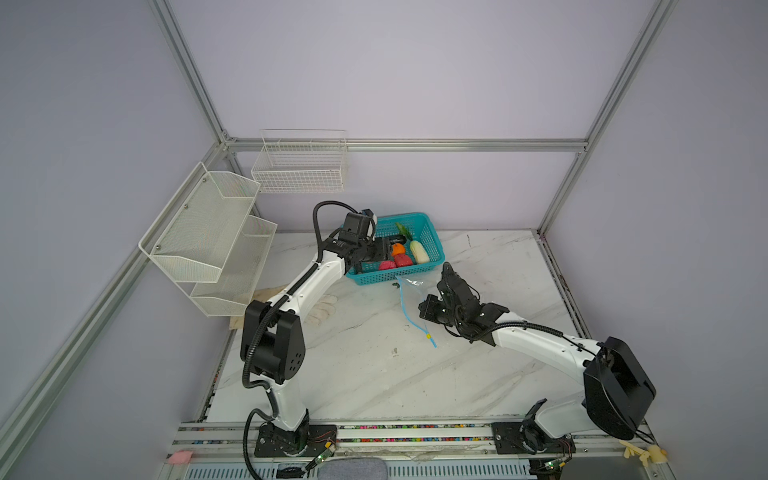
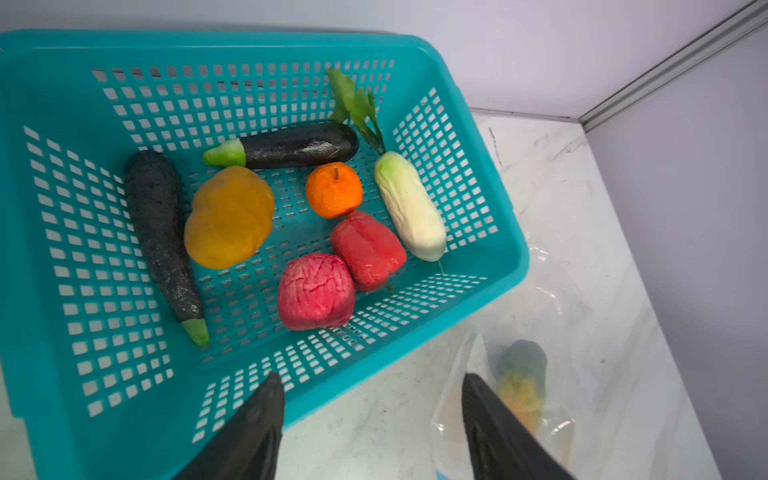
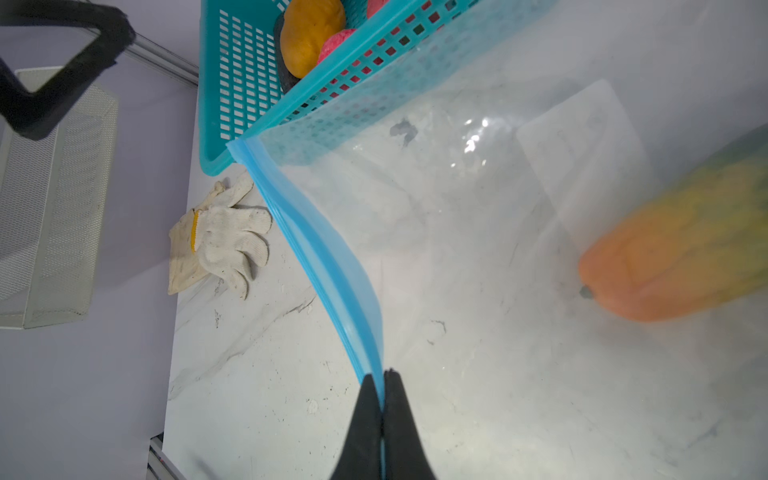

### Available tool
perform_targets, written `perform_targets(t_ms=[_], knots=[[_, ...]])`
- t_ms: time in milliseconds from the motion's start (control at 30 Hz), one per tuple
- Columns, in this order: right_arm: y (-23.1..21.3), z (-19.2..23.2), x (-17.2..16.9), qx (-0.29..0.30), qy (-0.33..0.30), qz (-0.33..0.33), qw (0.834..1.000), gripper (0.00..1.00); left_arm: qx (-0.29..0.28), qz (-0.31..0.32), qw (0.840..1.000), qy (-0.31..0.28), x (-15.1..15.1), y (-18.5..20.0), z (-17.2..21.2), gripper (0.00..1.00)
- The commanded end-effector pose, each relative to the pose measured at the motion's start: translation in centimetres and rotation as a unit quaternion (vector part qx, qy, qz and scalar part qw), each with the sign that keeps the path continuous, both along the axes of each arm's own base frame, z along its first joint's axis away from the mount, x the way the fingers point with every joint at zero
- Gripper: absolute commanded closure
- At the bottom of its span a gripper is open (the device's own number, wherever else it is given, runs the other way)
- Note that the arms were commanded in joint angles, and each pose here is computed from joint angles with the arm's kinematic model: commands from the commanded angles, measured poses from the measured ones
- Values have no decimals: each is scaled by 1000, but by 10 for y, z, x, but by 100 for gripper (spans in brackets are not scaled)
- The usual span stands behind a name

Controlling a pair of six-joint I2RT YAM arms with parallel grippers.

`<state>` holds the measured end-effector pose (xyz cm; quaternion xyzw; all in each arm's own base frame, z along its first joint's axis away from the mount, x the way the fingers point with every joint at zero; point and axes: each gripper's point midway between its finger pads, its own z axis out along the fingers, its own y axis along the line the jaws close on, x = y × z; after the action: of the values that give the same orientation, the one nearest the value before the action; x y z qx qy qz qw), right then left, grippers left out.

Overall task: Place the food in the zip-top bag and seal the zipper
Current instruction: 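Move the left gripper back over the basket while the right holds the zipper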

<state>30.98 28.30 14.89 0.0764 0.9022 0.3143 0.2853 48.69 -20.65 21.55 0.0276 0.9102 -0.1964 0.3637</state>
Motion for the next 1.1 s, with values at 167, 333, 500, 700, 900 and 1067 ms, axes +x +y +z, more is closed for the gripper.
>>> perform_targets(t_ms=[167, 333, 500, 700, 900, 1067], knots=[[0, 4, -2, 1, -5, 0, 1000, 100, 35, -18, 999, -20, 47, 26, 2, 33], [4, 3, 1, 1, -7, 4, 1000, 100, 54, -67, 996, -6, 66, 26, -19, 34], [5, 4, 3, -1, -11, 7, 1000, 100, 74, -69, 995, -9, 88, 30, -31, 35], [3, 5, 2, -3, -14, 7, 1000, 100, 101, -59, 993, -20, 105, 38, -36, 34], [3, 3, 1, -2, -12, 6, 1000, 100, 115, -55, 992, -15, 114, 47, -49, 30], [3, 3, 0, -1, -12, 7, 1000, 100, 104, -57, 993, -3, 120, 49, -61, 31]])
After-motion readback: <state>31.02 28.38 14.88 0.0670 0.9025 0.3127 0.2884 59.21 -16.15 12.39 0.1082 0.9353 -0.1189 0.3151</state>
